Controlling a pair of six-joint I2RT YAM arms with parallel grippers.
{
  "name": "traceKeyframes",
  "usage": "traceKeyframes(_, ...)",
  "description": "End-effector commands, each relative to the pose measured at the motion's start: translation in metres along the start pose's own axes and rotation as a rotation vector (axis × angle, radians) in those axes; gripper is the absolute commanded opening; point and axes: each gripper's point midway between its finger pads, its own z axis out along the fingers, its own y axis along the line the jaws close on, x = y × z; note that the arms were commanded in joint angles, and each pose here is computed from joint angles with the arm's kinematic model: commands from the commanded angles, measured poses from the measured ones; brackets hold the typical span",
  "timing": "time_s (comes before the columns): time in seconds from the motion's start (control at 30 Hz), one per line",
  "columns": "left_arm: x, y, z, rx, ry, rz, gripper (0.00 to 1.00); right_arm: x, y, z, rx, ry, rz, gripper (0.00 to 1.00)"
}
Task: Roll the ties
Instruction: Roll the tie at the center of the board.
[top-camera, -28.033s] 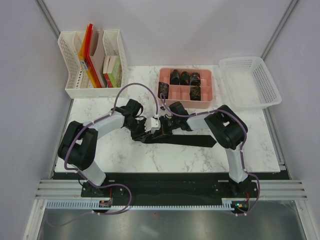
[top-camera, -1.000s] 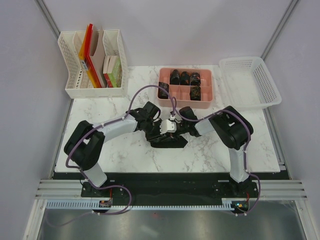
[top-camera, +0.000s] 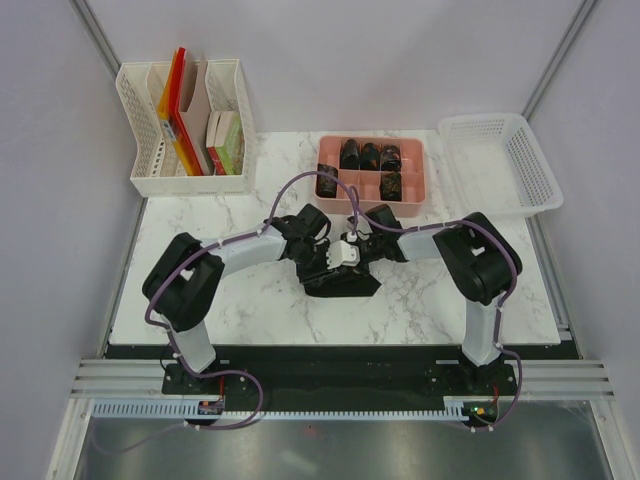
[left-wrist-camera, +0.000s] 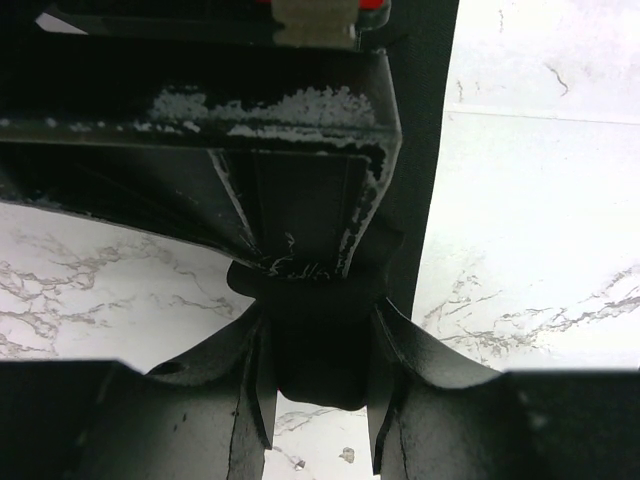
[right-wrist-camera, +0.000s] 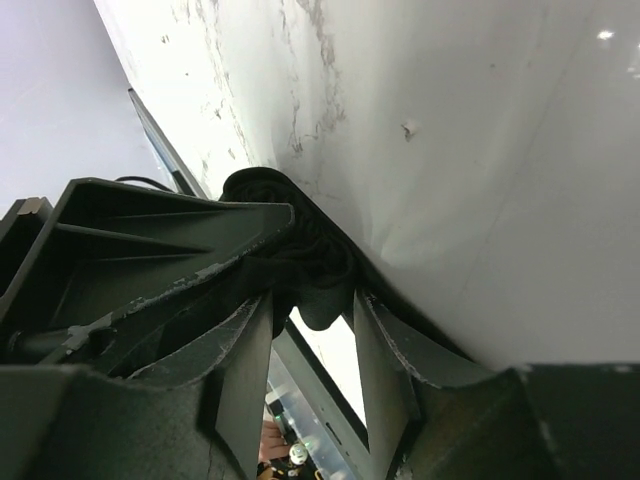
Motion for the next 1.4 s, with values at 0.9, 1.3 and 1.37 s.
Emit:
traceKeyframes(0.9, 0.065, -0.055, 0.036, 0.19, 0.2, -0.083, 0.33, -0.012, 0.051, -0.032, -0.172, -0.126, 0.049, 0.6)
traceKeyframes(1.3, 0.065, -0.056, 0.036, 0.191, 0.2, -0.081, 0.33, 0.001, 0.017, -0.008, -0.037, -0.088, 0.044, 0.52)
traceKeyframes(1.37, 0.064, -0.056, 0.035, 0.188, 0.195, -0.08, 0.34, 0.003, 0.007, -0.006, 0.004, -0.076, 0.036, 0.44)
